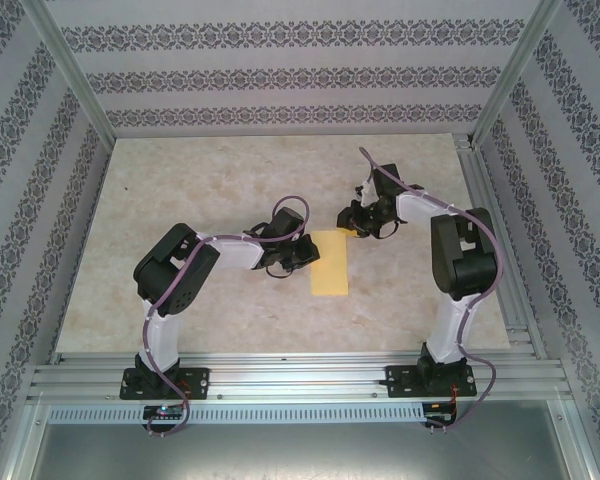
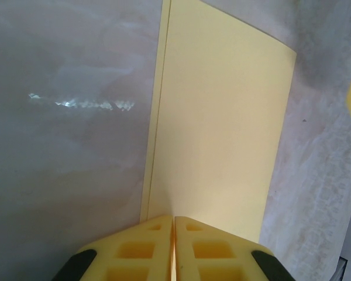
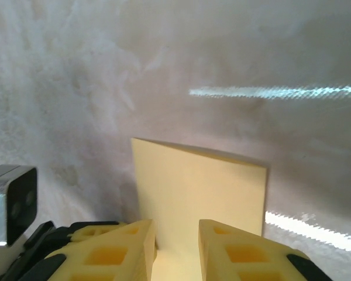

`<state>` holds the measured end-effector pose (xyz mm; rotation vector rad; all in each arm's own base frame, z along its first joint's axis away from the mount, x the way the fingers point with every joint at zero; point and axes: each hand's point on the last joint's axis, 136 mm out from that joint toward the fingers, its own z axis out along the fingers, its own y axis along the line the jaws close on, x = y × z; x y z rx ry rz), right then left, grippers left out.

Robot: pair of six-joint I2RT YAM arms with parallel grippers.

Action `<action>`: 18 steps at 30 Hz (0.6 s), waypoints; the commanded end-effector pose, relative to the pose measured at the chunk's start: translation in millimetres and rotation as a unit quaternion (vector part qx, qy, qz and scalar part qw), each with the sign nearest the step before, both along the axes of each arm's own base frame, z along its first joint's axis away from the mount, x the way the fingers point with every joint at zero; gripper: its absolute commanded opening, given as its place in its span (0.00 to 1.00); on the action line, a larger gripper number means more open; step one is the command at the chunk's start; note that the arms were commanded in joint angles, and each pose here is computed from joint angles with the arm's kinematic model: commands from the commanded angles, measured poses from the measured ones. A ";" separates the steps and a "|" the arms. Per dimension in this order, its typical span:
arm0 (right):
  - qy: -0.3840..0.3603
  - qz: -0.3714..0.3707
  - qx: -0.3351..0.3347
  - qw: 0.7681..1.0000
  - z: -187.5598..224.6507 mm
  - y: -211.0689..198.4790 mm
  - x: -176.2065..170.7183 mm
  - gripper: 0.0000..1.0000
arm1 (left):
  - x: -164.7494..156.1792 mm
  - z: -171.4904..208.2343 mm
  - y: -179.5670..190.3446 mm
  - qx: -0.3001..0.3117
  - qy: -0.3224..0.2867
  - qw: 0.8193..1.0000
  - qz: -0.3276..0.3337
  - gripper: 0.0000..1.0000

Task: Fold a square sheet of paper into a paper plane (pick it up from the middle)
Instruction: Fold the square sheet of paper in half at the center of the table.

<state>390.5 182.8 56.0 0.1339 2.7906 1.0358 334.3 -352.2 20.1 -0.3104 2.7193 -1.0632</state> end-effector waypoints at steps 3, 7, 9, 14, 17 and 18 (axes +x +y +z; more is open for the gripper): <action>0.017 -0.002 0.009 1.000 -18.5 4.0 -14.2 0.27 | -21.1 -25.8 6.0 0.040 0.032 0.999 -0.019 0.12; 0.043 -0.011 -0.015 0.999 -46.8 -2.6 -25.2 0.27 | -21.2 -24.8 6.1 0.041 0.031 0.998 -0.021 0.12; 0.051 -0.010 -0.022 0.998 -53.7 -4.9 -29.7 0.27 | -21.2 -24.6 5.9 0.040 0.031 0.998 -0.021 0.12; 0.035 -0.006 -0.028 0.999 -38.7 -7.2 -33.3 0.27 | -22.2 -25.2 6.8 0.042 0.032 0.998 -0.021 0.12; 0.021 -0.001 -0.011 1.000 -21.3 -2.4 -39.4 0.27 | -21.9 -25.1 6.8 0.042 0.031 0.998 -0.022 0.12; 0.020 0.003 -0.002 1.000 -17.4 1.0 -42.9 0.27 | -22.3 -25.4 6.9 0.042 0.032 0.998 -0.022 0.12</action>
